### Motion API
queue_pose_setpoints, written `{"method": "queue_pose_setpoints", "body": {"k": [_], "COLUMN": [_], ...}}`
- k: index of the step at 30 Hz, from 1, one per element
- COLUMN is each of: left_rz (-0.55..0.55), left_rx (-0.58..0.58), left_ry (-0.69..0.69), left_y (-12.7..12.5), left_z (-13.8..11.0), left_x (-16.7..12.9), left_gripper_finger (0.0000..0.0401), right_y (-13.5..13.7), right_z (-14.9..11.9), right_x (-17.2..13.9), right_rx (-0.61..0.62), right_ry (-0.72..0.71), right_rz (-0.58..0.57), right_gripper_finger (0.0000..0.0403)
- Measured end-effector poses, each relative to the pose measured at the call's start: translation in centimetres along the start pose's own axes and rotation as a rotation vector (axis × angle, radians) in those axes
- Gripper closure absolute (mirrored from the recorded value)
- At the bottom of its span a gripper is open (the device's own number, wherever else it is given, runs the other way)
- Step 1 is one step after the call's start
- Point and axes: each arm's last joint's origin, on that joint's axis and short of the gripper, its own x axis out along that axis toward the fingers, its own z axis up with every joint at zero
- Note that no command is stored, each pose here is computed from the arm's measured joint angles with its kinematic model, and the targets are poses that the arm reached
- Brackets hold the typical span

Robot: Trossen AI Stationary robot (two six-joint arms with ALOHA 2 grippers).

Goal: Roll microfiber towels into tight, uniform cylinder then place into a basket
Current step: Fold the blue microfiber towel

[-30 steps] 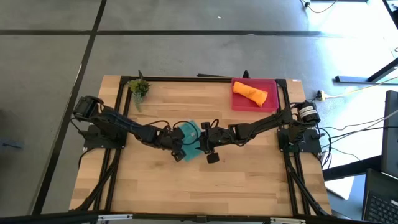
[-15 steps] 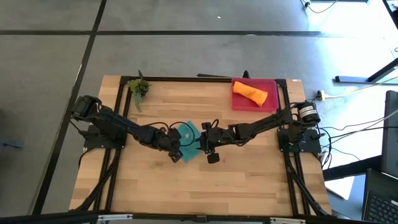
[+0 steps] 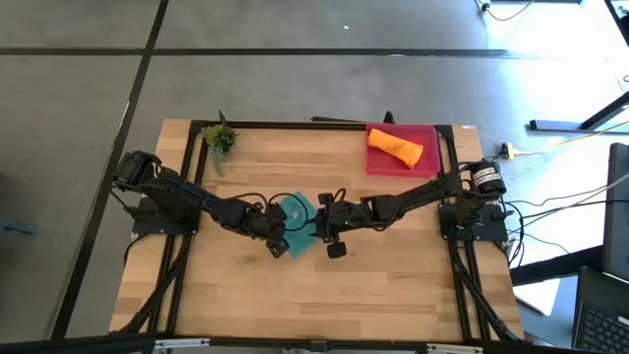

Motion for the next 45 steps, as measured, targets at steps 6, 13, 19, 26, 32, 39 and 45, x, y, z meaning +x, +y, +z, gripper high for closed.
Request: {"method": "queue_pose_setpoints", "body": {"k": [6,13,19,26,32,39,45], "left_rz": [0.003,0.018,-0.039,-0.068,-0.082,0.002,0.053], "left_rx": [-0.001,-0.002,-0.002,0.047,0.09,0.068,0.092], "left_ry": [-0.001,-0.018,-0.084,-0.16,-0.146,-0.091,-0.071], "left_y": [0.1,0.6,0.5,-1.2,-2.7,-2.3,-1.5], "left_z": [0.1,0.6,1.0,-0.2,-1.7,-2.4,-2.0], "left_x": [0.0,-0.8,-3.2,-3.5,-1.3,1.1,1.3], "left_gripper_finger": [0.0321,0.0311,0.0314,0.0315,0.0315,0.0315,0.0315], "right_y": [0.0,-0.2,-2.2,-3.4,-2.6,-0.3,1.7], "right_z": [-0.1,-0.5,-2.2,-5.2,-5.6,-5.3,-4.9], "right_x": [0.0,0.0,0.5,2.1,2.2,2.1,1.9], "right_rx": [-0.005,-0.073,-0.021,0.052,0.106,0.141,0.149], "right_ry": [0.007,0.042,0.088,0.203,0.248,0.267,0.261], "right_rz": [0.002,0.004,-0.036,-0.043,-0.023,0.019,0.054], "right_gripper_finger": [0.0244,0.0244,0.0244,0.0244,0.0244,0.0244,0.0244]}}
